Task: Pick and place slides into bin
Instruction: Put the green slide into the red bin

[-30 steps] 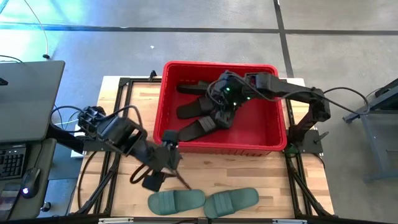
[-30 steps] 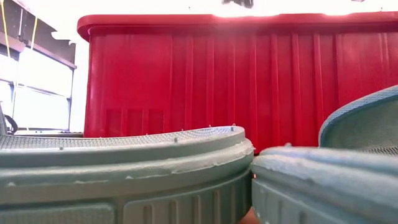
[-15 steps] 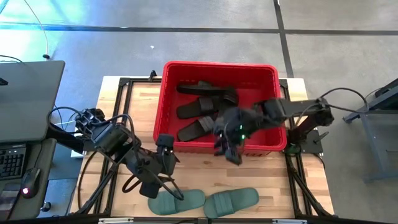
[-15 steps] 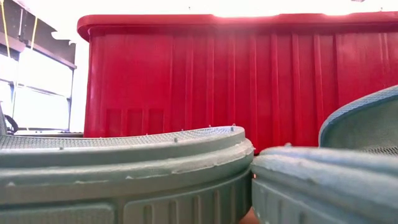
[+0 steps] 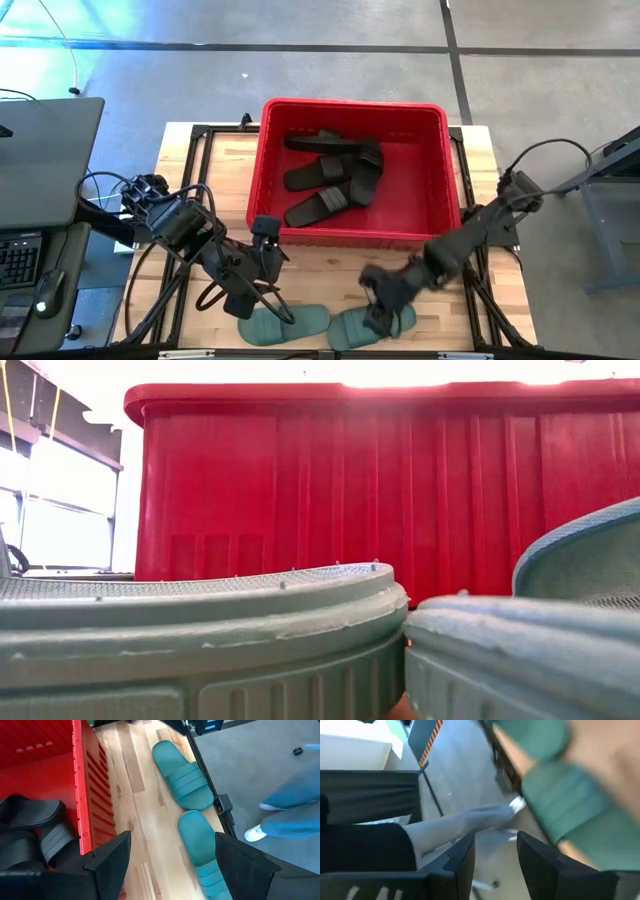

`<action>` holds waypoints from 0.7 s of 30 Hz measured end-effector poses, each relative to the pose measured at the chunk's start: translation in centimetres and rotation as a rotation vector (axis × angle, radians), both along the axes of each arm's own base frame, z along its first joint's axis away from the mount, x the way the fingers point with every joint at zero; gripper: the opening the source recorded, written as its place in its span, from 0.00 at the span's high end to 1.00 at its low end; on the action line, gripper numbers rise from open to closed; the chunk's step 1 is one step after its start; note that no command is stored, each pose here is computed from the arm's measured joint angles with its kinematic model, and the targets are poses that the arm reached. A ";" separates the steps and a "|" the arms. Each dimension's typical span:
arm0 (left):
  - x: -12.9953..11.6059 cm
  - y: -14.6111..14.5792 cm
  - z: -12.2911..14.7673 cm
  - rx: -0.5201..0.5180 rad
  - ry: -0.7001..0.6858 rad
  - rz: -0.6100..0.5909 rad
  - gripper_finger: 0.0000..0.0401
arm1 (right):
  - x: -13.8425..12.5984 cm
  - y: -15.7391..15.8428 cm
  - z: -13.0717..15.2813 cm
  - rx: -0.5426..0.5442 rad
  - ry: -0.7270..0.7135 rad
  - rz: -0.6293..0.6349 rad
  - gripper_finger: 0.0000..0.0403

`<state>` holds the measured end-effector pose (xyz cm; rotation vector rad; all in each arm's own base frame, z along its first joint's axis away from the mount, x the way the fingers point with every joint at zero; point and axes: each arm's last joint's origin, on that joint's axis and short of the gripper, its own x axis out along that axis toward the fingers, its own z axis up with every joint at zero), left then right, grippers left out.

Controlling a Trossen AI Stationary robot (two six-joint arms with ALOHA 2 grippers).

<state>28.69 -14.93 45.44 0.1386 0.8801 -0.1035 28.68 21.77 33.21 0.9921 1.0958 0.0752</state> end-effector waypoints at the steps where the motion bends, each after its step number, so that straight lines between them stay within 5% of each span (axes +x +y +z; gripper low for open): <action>1: 0.0 0.0 0.0 -0.001 0.000 0.001 0.32 | -0.4 0.8 -0.9 0.028 0.014 -0.006 0.67; 4: 0.0 0.0 0.0 -0.006 0.000 0.006 0.32 | -1.5 2.7 -3.7 0.094 0.042 -0.038 0.67; 11: 0.0 0.0 0.0 -0.007 -0.001 0.005 0.32 | -4.8 3.8 -10.0 0.053 0.146 -0.219 0.67; 21: 0.2 -0.1 -0.2 -0.043 0.008 0.040 0.32 | -6.3 2.6 -15.5 0.092 0.118 -0.244 0.67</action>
